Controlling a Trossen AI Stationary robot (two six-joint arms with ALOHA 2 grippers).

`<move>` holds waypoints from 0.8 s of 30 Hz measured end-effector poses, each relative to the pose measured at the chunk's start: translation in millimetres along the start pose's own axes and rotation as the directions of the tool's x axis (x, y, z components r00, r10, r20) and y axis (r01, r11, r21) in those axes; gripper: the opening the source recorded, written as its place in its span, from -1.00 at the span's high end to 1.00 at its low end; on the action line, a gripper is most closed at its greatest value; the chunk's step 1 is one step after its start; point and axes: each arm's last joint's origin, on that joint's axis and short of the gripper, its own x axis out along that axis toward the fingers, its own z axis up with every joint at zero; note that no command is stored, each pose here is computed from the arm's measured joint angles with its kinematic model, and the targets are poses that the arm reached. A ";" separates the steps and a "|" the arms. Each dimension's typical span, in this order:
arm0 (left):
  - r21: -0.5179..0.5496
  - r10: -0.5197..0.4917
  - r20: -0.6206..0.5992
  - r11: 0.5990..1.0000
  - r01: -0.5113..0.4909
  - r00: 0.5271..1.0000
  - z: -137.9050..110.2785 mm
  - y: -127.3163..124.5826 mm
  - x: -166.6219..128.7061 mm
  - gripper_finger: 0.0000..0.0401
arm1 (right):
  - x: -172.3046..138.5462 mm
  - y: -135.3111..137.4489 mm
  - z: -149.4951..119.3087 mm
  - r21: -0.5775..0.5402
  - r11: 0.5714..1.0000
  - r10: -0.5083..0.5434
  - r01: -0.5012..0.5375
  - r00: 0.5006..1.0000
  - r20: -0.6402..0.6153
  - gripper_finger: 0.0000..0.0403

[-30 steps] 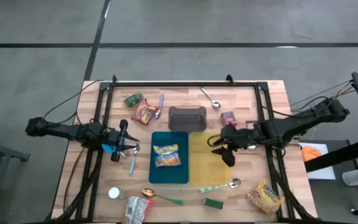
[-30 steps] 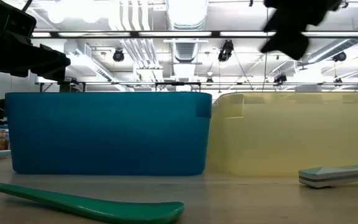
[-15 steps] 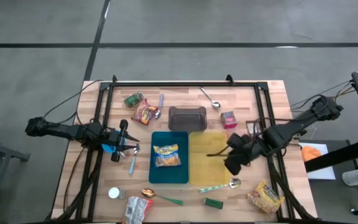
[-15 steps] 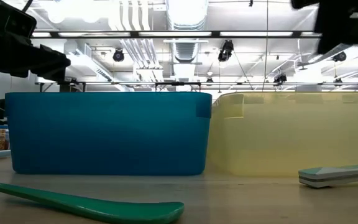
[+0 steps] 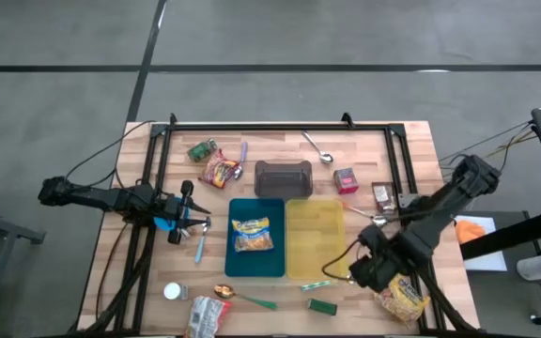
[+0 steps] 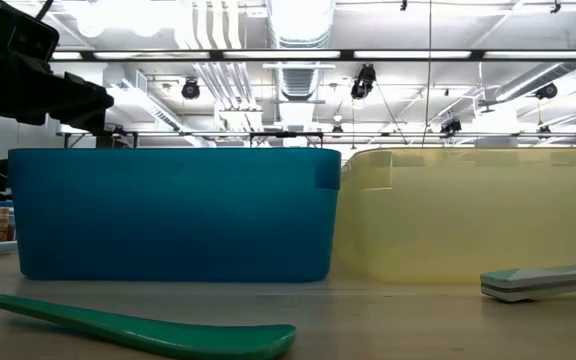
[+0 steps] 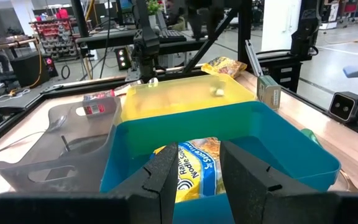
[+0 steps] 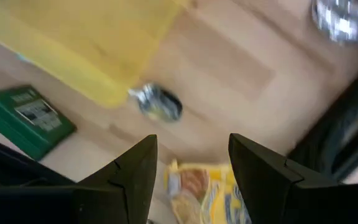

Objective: Pick & Place Food Item
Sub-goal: Put the yellow noodle pack into the blue bin

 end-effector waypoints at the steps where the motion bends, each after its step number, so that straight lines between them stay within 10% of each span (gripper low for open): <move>1: -0.001 0.000 0.000 1.000 0.000 1.000 0.0 0.0 0.0 0.40 | 2.0 0.1 -4.9 0.007 1.000 -0.016 0.016 1.000 -0.020 0.03; 24: 0.000 0.000 0.001 1.000 0.000 1.000 0.1 0.0 0.0 0.40 | 58.8 -25.9 -45.5 0.251 0.941 -0.189 0.226 0.968 -0.165 0.03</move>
